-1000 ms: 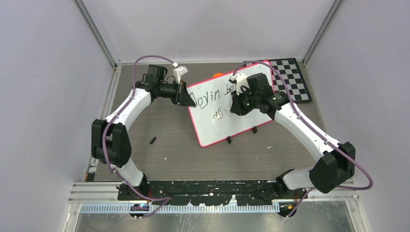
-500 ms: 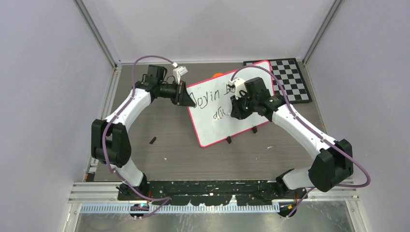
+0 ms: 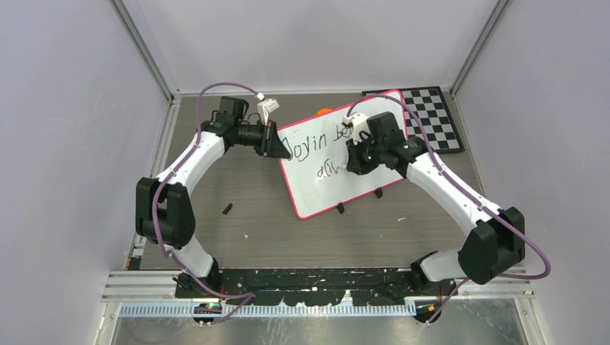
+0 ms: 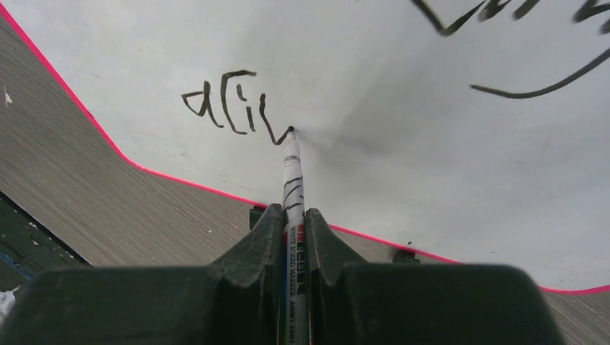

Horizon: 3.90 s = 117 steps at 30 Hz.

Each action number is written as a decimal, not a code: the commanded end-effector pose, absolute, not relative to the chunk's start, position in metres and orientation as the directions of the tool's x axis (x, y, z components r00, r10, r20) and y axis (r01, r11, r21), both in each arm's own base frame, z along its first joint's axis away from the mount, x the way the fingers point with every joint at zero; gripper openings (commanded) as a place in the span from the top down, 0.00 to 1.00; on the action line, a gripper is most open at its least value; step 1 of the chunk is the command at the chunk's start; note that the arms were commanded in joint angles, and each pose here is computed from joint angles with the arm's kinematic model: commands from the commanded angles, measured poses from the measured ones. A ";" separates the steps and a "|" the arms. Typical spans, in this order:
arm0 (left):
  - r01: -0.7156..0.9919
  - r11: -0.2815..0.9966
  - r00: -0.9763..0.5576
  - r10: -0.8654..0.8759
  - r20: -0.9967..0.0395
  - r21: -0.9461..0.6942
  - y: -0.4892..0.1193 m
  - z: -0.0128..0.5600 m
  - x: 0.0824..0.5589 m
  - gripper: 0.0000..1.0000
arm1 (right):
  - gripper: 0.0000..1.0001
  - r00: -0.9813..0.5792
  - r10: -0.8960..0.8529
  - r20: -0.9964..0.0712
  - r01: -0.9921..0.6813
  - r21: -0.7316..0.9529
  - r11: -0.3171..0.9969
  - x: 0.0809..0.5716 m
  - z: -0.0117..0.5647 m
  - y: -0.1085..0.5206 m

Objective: Write a sentence on the whiteboard

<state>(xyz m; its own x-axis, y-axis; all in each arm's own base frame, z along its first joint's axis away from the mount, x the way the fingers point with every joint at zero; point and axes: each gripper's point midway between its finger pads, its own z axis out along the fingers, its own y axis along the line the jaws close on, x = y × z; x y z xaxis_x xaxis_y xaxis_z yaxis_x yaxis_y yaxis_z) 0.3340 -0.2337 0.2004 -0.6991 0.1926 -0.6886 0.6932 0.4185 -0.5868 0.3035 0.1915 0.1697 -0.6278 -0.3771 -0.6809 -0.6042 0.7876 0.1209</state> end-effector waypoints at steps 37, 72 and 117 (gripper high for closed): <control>0.735 0.459 -0.637 0.214 -0.741 -0.499 -0.228 0.200 0.344 1.00 | 1.00 -0.599 -0.379 -0.705 -0.565 0.037 0.824 0.334 0.177 0.157; 0.739 0.459 -0.632 0.216 -0.745 -0.494 -0.228 0.200 0.344 1.00 | 1.00 -0.607 -0.375 -0.701 -0.607 0.104 0.788 0.321 0.176 0.179; 0.744 0.464 -0.621 0.217 -0.754 -0.480 -0.227 0.203 0.344 1.00 | 1.00 -0.632 -0.359 -0.687 -0.548 0.068 0.834 0.336 0.179 0.140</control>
<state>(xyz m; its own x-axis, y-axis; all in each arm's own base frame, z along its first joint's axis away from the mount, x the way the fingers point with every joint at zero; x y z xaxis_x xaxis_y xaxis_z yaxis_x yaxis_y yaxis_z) 0.3331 -0.2337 0.2005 -0.6951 0.1956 -0.6918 0.6979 0.4143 -0.5842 0.3169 0.1387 0.1582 -0.6948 -0.3736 -0.6145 -0.5470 0.8293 0.1143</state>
